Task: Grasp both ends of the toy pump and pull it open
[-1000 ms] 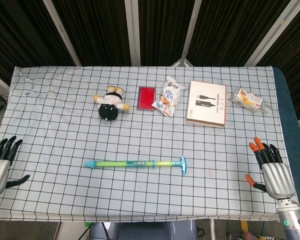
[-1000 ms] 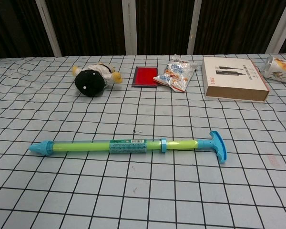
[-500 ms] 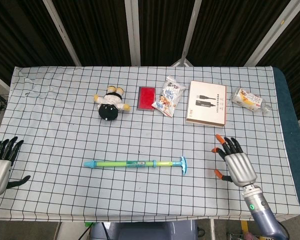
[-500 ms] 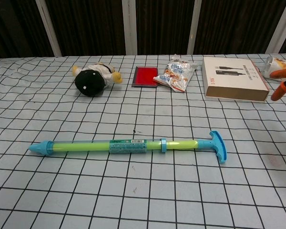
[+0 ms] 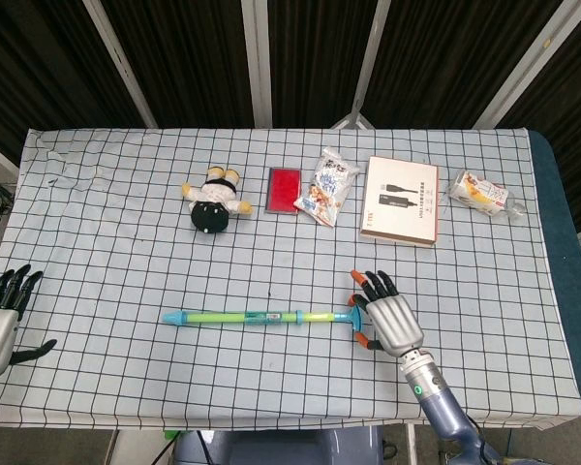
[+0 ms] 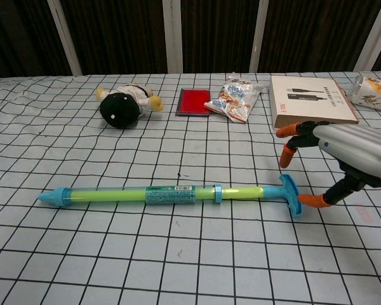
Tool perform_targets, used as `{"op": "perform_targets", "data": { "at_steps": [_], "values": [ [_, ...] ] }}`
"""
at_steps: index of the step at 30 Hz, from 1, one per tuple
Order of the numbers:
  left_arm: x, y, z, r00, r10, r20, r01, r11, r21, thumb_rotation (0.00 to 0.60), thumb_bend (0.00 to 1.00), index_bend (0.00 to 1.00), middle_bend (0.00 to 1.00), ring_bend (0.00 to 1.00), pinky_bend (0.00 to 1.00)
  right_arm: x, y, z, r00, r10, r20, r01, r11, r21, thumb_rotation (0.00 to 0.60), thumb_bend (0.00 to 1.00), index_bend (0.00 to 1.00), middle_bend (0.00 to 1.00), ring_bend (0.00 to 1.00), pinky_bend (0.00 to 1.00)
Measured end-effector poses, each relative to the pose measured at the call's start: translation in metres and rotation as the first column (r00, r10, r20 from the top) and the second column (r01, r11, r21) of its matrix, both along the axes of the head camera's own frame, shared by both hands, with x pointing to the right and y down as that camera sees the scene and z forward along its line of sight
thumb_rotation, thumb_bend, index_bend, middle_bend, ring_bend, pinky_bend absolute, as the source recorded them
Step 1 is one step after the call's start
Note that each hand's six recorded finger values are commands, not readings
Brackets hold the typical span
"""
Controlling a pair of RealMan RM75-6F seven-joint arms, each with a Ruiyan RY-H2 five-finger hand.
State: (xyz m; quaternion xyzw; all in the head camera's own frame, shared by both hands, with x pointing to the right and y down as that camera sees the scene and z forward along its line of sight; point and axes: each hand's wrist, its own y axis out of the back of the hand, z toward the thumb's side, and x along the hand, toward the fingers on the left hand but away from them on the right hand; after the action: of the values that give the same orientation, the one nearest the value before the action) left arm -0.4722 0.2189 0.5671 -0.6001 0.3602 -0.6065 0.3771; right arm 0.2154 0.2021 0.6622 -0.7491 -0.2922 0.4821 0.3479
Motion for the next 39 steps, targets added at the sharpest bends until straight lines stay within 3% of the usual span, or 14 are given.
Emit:
{"op": "perform_targets", "data": {
  "at_steps": [19,31,39],
  "values": [
    [-0.002,-0.001,0.002,1.000,-0.020,-0.010,0.020,1.000,-0.011,0.600,0.02,0.00,0.00,0.00,0.00,-0.020,0.001,0.034,1.000,0.014,-0.019,-0.015,0.999,-0.031,0.600,0.34,0.47,0.17,0.00,0.00],
    [-0.002,-0.002,0.002,1.000,-0.026,-0.014,0.026,1.000,-0.010,0.600,0.02,0.00,0.00,0.00,0.00,-0.026,0.002,0.039,1.000,0.013,-0.014,-0.014,0.999,-0.050,0.600,0.36,0.51,0.18,0.00,0.00],
    [-0.002,-0.002,0.003,1.000,-0.027,-0.012,0.027,1.000,-0.012,0.600,0.02,0.00,0.00,0.00,0.00,-0.028,0.002,0.041,1.000,0.020,-0.016,-0.021,0.998,-0.054,0.600,0.41,0.61,0.21,0.00,0.00]
  ]
}}
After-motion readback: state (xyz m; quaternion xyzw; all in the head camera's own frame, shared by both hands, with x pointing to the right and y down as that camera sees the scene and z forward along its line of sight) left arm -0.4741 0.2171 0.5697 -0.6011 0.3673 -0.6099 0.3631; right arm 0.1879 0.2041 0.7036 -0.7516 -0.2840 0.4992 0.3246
